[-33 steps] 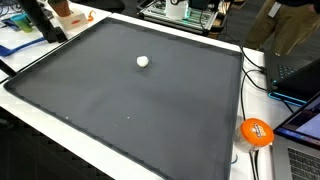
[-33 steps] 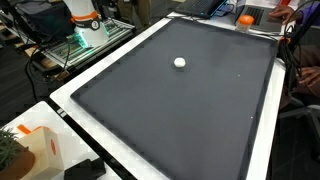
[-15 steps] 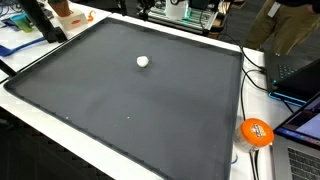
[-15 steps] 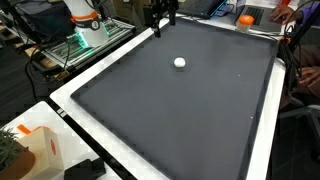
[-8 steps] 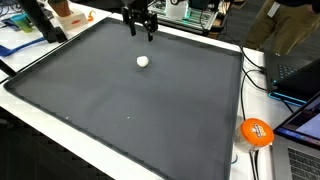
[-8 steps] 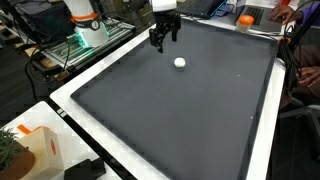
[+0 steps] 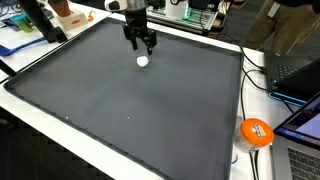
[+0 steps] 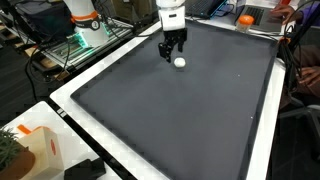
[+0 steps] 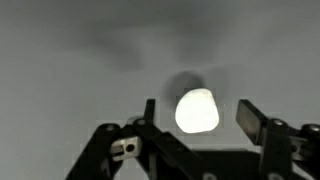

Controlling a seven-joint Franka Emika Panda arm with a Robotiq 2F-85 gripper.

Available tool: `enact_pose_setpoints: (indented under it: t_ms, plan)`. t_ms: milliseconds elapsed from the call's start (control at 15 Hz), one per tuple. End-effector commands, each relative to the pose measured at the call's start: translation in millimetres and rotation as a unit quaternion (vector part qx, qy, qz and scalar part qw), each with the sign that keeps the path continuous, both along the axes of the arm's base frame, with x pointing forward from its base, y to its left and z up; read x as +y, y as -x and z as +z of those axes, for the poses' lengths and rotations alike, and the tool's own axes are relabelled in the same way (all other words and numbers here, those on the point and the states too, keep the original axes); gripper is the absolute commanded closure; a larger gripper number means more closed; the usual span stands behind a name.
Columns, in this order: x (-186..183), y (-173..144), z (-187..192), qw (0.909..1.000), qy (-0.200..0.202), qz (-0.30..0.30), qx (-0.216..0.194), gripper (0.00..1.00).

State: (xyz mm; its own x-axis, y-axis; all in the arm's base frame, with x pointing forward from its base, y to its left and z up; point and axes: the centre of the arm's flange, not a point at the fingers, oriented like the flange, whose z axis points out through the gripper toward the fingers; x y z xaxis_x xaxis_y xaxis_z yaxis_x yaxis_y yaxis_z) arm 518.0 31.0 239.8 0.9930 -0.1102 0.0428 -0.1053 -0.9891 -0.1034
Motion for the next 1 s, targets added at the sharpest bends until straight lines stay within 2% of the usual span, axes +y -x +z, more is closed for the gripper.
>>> enact_pose_setpoints:
  t_ms: [0, 133, 200, 267, 333, 400, 533, 600, 733, 933]
  plan:
    - [-3, -17, -19, 0.9999, -0.014, -0.003, -0.004, 0.25]
    - [-6, -22, -25, 0.9998, -0.018, -0.007, 0.002, 0.31]
    - [-7, -24, -28, 0.9998, -0.018, -0.010, 0.004, 0.29]
    - [-9, -25, -30, 0.9997, -0.020, -0.011, 0.006, 0.35]
    - [-9, -26, -33, 0.9997, -0.022, -0.014, 0.007, 0.36]
    - [-9, -26, -34, 0.9996, -0.023, -0.015, 0.007, 0.44]
    - [-7, -29, -33, 0.9995, -0.027, -0.014, 0.005, 0.68]
    - [-6, -29, -32, 0.9995, -0.026, -0.014, 0.005, 0.69]
    - [-6, -29, -30, 0.9997, -0.020, -0.014, 0.005, 0.84]
    - [-7, -29, -31, 0.9998, -0.011, -0.014, 0.012, 0.95]
